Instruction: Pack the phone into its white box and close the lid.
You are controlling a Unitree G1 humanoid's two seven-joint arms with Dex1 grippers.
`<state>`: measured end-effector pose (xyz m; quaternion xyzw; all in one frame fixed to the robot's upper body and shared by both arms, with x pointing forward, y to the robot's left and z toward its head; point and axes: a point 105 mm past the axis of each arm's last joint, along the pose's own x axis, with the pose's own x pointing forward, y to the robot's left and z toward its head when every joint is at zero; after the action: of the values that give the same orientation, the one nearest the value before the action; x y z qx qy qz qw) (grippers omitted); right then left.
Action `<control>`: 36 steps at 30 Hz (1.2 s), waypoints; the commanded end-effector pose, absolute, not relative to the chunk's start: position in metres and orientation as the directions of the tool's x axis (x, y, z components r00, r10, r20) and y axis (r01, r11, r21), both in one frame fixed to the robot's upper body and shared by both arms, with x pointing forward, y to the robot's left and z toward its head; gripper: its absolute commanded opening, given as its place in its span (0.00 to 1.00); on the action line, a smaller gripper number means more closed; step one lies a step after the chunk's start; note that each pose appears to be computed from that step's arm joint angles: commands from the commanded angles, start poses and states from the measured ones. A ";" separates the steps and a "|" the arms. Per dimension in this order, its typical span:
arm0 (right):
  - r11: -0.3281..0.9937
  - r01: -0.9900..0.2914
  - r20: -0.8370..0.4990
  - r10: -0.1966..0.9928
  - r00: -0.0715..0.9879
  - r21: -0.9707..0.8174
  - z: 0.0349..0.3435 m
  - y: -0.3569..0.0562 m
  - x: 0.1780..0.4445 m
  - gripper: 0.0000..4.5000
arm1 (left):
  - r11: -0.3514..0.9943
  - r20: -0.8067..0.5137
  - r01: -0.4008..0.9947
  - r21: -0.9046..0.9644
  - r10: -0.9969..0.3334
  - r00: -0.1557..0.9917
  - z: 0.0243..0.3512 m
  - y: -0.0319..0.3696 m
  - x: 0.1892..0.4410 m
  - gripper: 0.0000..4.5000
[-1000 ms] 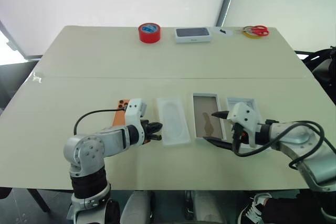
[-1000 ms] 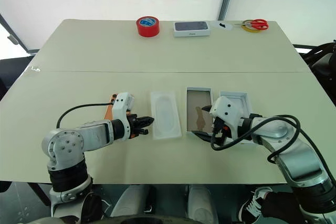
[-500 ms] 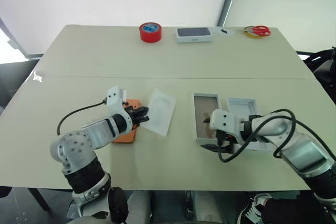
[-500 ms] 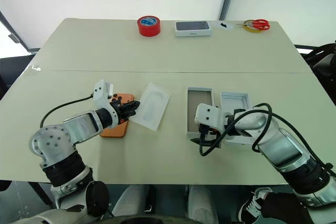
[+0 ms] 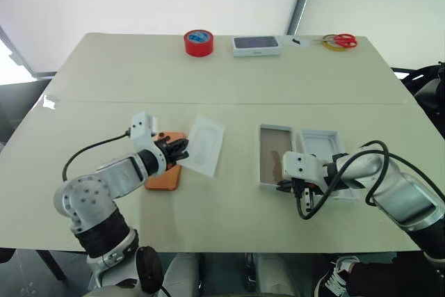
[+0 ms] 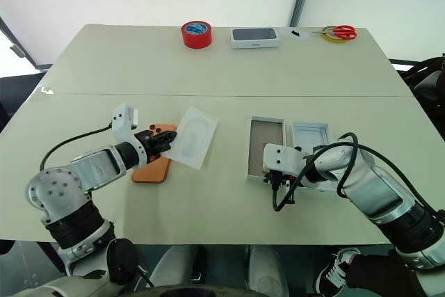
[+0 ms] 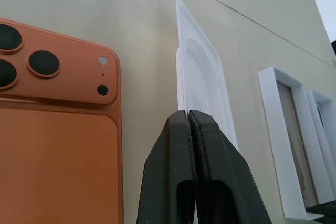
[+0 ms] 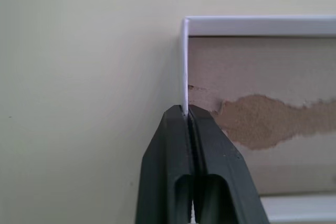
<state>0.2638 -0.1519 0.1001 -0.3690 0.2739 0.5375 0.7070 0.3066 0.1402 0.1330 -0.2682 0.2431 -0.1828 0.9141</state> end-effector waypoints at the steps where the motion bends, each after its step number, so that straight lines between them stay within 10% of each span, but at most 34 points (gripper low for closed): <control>1: 0.068 -0.947 -0.763 0.576 0.293 -0.313 0.113 -0.143 0.266 0.01 | 0.776 -0.303 0.226 -0.589 -0.472 0.828 0.145 0.142 0.308 0.00; 16: -0.125 -0.918 -0.721 0.662 0.205 -0.376 0.110 -0.061 0.285 0.01 | 0.819 -0.269 0.148 -0.554 -0.345 0.899 0.173 0.201 0.321 0.00; 24: -0.015 -0.959 -0.723 0.660 0.204 -0.285 0.105 -0.055 0.288 0.01 | 0.819 -0.272 0.147 -0.554 -0.345 0.898 0.170 0.199 0.317 0.00; 33: 0.077 -0.949 -0.599 0.759 0.255 -0.306 0.136 -0.043 0.290 0.87 | 0.797 -0.239 0.189 -0.574 -0.384 0.892 0.175 0.184 0.319 0.00; 36: 0.132 -0.938 -0.523 0.801 0.291 -0.320 0.159 -0.051 0.291 0.87 | 0.770 -0.213 0.228 -0.596 -0.425 0.880 0.177 0.167 0.320 0.00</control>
<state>0.2915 -0.0486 0.1351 -0.3104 0.1528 0.5896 0.7298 0.3209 0.1790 0.1610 -0.3028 0.1946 -0.1489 0.9210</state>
